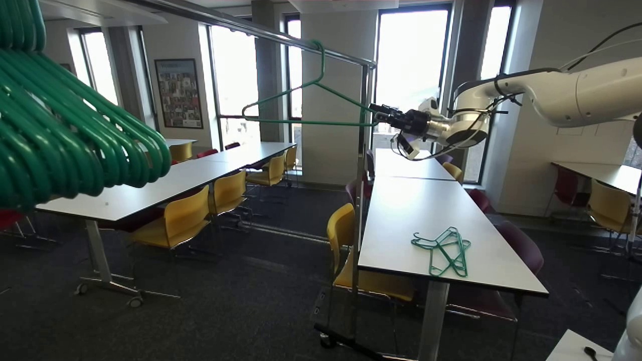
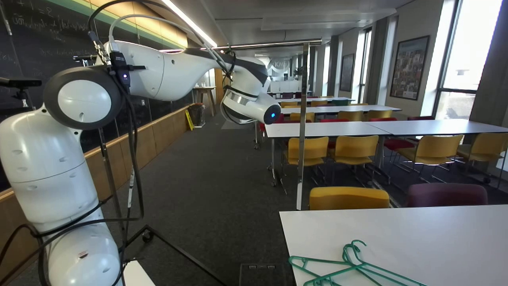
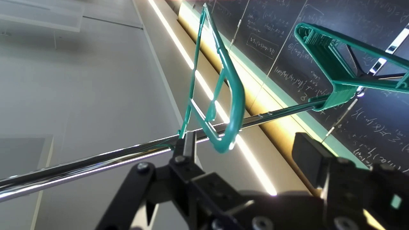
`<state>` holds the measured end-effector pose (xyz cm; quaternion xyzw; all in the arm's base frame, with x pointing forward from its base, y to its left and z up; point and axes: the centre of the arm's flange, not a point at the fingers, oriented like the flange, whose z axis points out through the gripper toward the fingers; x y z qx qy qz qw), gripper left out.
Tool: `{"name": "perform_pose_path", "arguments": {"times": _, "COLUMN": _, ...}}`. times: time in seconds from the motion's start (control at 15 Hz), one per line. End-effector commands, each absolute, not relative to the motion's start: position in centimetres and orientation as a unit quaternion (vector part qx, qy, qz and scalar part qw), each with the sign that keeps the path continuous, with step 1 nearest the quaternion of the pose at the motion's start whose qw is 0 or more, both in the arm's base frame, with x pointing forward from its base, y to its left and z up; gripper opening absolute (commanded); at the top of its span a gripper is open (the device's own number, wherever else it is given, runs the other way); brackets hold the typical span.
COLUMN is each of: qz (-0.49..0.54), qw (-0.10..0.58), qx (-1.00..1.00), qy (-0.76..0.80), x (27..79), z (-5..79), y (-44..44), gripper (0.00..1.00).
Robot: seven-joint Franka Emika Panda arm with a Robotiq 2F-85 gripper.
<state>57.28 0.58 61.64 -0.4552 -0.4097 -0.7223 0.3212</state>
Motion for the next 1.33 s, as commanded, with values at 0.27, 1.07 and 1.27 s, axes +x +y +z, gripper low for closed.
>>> {"name": "perform_pose_path", "arguments": {"times": 0.27, "qz": -0.720, "qw": 0.343, "qx": -0.452, "qy": -0.400, "x": 55.70, "z": 62.19, "y": 0.39, "gripper": 0.20}}
{"name": "perform_pose_path", "arguments": {"times": 1.07, "qz": -0.693, "qw": 0.376, "qx": -0.479, "qy": -0.385, "x": 55.76, "z": 62.10, "y": 0.35, "gripper": 0.51}}
{"name": "perform_pose_path", "arguments": {"times": 1.27, "qz": -0.689, "qw": 0.378, "qx": -0.483, "qy": -0.386, "x": 55.72, "z": 62.01, "y": 0.32, "gripper": 0.73}}
